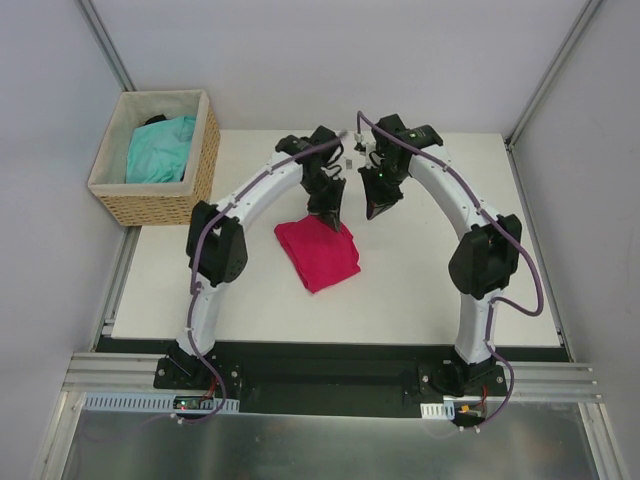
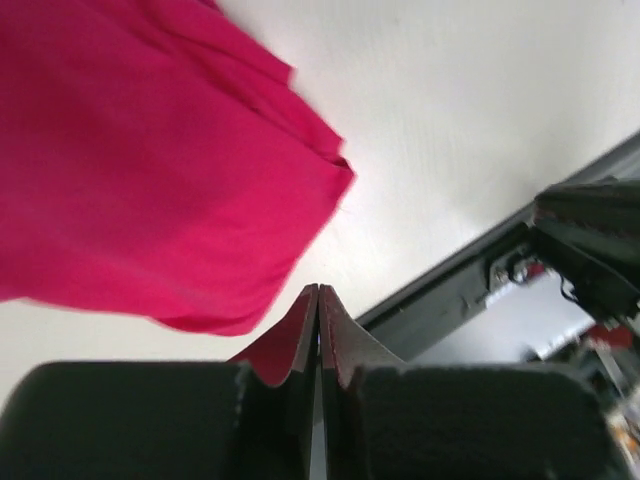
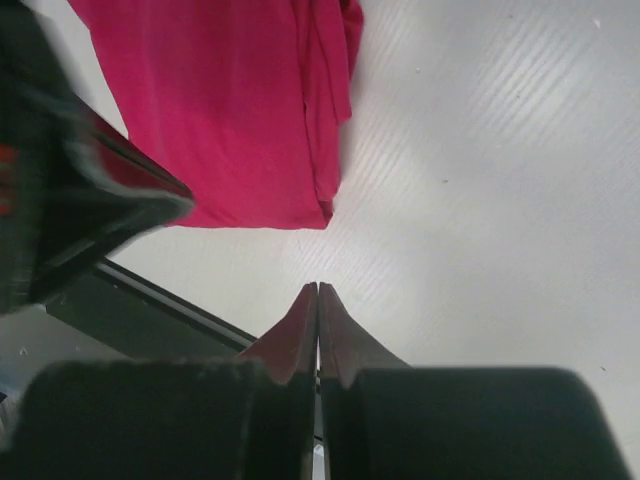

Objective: Fold and stack the t-shirts

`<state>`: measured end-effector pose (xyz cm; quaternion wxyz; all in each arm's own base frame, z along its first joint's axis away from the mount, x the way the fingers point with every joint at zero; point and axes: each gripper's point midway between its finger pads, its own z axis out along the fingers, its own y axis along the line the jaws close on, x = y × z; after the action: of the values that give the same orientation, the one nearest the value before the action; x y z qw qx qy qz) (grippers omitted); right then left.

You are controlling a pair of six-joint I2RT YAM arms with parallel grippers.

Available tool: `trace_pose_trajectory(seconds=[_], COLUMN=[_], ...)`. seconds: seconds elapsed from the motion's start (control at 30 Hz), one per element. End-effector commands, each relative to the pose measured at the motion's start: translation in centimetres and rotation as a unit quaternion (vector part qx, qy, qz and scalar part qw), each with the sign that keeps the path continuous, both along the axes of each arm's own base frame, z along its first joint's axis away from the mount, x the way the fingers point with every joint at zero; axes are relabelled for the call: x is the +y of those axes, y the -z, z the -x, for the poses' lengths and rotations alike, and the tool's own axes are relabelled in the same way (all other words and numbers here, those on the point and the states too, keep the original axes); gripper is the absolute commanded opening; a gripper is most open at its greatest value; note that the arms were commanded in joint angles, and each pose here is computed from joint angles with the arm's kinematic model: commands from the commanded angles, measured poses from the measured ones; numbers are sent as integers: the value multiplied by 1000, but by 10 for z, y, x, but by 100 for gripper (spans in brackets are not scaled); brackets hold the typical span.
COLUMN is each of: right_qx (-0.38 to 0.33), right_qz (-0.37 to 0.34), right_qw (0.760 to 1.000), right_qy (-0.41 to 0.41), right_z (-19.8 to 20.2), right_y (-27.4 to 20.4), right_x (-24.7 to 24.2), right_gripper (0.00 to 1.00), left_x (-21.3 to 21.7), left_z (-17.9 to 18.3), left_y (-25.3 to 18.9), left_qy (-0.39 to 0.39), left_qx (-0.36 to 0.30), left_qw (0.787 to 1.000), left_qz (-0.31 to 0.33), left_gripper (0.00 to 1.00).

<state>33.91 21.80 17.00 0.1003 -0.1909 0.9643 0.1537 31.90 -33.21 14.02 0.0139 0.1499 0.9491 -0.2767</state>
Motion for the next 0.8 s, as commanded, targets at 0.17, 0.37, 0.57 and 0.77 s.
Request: trace_pose_trajectory(seconds=[0.17,0.37,0.57,0.77], right_qx=[8,43,73,82], right_qz=[-83,-118,-102,-90], right_qw=[996,991,990,990], right_qy=[-41,-52,-69,-74], right_z=[0,0,1,0], right_y=[32,46,61,63], right_x=[32,57,67,70], right_gripper=[5,34,42,43], left_x=[123,142,132,121], left_z=[-61,-58,-50,-44], left_y=[-79,-77,-51,-36], left_qy=[-154,-166,-143,-129], left_qx=[-215,-234,-189,-154], left_qw=[962,955,970,979], left_qz=[-70,-82,-62,-45], left_gripper=[31,45,44,40])
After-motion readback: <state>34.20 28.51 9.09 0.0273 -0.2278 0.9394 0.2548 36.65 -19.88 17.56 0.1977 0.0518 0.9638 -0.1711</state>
